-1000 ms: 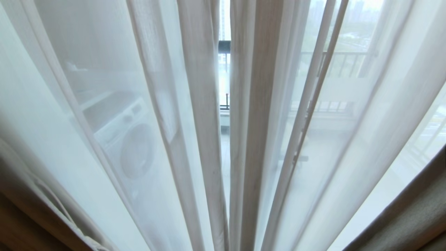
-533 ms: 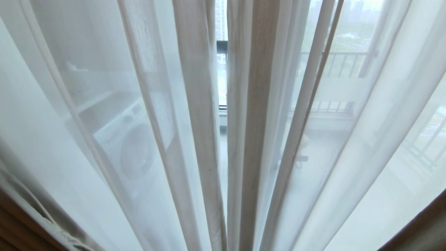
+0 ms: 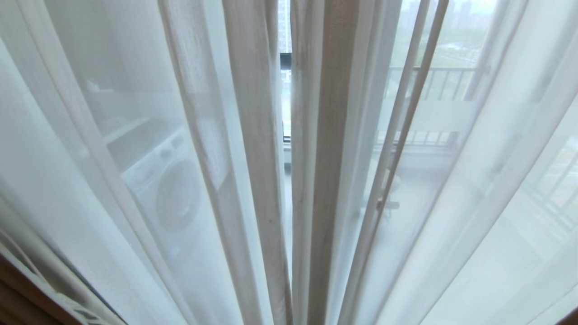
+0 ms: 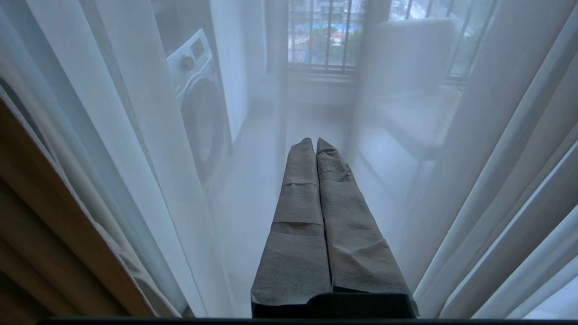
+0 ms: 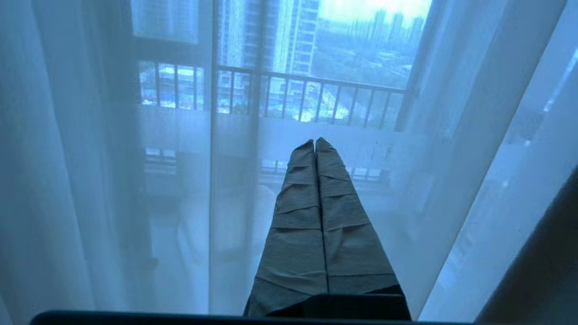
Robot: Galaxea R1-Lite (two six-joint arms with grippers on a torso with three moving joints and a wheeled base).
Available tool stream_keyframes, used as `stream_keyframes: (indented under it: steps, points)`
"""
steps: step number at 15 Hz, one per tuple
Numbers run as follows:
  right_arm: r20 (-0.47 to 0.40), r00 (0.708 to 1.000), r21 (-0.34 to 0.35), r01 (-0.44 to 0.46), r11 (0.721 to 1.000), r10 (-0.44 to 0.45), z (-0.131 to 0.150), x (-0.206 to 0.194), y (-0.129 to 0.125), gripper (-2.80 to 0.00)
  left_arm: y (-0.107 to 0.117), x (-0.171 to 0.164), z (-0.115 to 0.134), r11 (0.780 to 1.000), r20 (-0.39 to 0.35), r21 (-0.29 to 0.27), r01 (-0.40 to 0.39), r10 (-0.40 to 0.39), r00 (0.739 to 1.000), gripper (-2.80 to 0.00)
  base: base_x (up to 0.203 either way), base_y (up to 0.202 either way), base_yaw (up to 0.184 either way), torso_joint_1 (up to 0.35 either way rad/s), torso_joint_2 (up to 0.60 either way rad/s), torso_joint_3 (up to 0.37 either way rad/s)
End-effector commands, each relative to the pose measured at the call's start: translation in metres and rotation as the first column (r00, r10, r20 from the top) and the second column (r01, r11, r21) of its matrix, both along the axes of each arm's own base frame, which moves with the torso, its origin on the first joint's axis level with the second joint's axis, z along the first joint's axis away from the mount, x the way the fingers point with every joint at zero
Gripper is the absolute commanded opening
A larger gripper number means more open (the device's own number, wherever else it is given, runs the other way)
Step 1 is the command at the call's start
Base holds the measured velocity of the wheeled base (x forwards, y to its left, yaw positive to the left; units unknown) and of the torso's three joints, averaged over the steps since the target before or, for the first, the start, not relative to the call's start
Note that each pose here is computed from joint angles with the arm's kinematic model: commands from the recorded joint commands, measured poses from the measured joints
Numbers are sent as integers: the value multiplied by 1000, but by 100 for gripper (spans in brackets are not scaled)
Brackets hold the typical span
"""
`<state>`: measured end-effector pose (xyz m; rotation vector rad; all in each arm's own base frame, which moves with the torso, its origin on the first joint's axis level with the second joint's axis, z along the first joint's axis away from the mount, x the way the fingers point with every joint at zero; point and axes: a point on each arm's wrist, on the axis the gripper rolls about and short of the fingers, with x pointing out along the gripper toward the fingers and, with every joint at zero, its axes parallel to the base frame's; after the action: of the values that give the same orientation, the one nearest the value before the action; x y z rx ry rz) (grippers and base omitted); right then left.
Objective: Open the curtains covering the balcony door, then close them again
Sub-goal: Pull the outer curtains open on both sides
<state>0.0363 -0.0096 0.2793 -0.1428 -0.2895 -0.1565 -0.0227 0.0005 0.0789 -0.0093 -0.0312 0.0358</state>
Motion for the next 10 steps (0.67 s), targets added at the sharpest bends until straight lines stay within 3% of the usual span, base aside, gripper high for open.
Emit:
stream_keyframes:
  steps: [1,3,6,10]
  points:
    - [-41,998,35,-48,998,49,-3,15,0,-280,0,0,0,1000,1,0,-1,1,1000,-280,0,0,0,0,0,0]
    - [-77,997,52,2,999,2,-10,21,1,-280,0,0,0,1000,1,0,-1,1,1000,-280,0,0,0,0,0,0]
    - [-114,993,54,-7,999,13,-23,20,2,-280,0,0,0,1000,1,0,-1,1,1000,-280,0,0,0,0,0,0]
    - [-215,973,67,-74,995,87,-78,2,7,-280,0,0,0,1000,1,0,-1,1,1000,-280,0,0,0,0,0,0]
